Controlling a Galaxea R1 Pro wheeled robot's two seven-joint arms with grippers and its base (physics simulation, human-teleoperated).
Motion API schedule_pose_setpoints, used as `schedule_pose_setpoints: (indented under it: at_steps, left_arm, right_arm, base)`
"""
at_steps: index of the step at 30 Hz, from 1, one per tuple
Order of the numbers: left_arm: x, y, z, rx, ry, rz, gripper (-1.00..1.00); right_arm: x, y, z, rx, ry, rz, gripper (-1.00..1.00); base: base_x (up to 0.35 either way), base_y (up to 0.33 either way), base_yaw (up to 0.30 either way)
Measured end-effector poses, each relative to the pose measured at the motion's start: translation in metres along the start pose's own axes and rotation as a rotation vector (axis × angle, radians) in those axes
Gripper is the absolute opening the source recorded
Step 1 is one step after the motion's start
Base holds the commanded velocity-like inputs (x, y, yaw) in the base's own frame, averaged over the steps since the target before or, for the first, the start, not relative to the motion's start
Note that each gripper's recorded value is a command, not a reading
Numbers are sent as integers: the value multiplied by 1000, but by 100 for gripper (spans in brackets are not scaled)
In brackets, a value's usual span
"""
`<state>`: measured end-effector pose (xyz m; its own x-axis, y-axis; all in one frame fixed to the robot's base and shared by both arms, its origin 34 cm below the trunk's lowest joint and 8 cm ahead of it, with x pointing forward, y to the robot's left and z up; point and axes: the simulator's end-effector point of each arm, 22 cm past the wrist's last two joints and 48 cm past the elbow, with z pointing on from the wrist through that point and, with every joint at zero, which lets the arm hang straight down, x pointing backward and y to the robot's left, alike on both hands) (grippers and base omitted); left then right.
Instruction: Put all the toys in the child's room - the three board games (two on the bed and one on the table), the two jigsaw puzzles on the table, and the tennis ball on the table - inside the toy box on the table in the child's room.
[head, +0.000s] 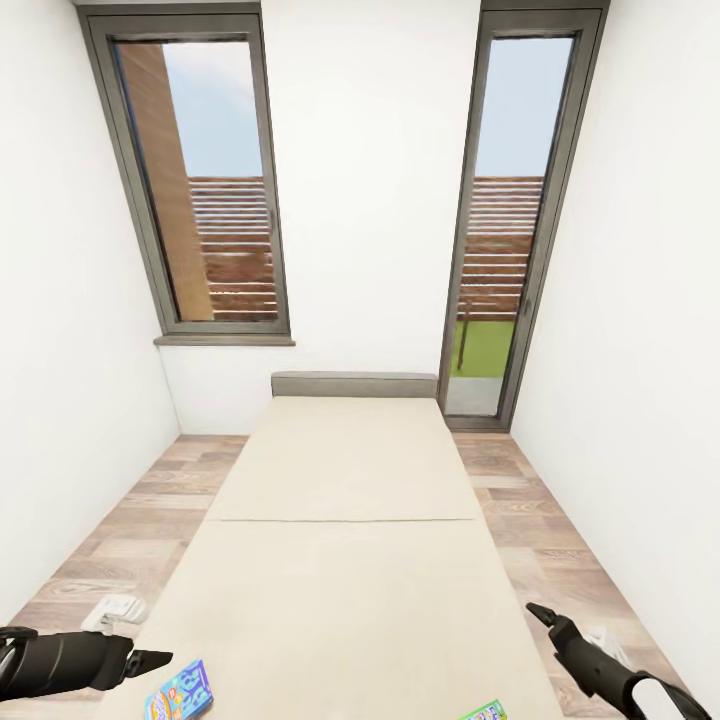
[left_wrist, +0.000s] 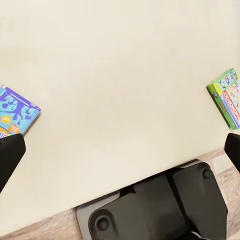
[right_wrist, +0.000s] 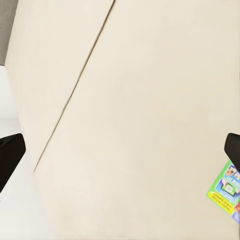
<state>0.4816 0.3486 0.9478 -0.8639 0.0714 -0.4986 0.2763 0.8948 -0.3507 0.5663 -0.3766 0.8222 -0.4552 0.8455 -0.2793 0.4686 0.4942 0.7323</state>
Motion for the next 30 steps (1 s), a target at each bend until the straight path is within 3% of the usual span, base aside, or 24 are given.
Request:
schedule_pose_setpoints:
  at_steps: [3, 10, 20, 25, 30]
  left_arm:
    - [0, 0, 0, 0, 0, 0, 100]
    - [0, 0, 0, 0, 0, 0, 100]
    - [1, -6, 5, 15, -3, -7, 100]
    - [1, -11, 8, 26, -6, -11, 100]
    - [0, -13, 9, 30, -7, -12, 100]
  right_arm:
    - [0, 7, 2, -2, 6, -27, 100]
    - [13, 45, 14, -1, 31, -153, 100]
    - [14, 99, 33, 156, 63, -276, 100]
    - [12, 125, 42, 237, 122, -311, 100]
    - [1, 150, 47, 266, 142, -331, 100]
  base:
    - [0, 0, 0]
    - [0, 0, 0]
    - [0, 0, 0]
    - [0, 0, 0]
    - [0, 0, 0]
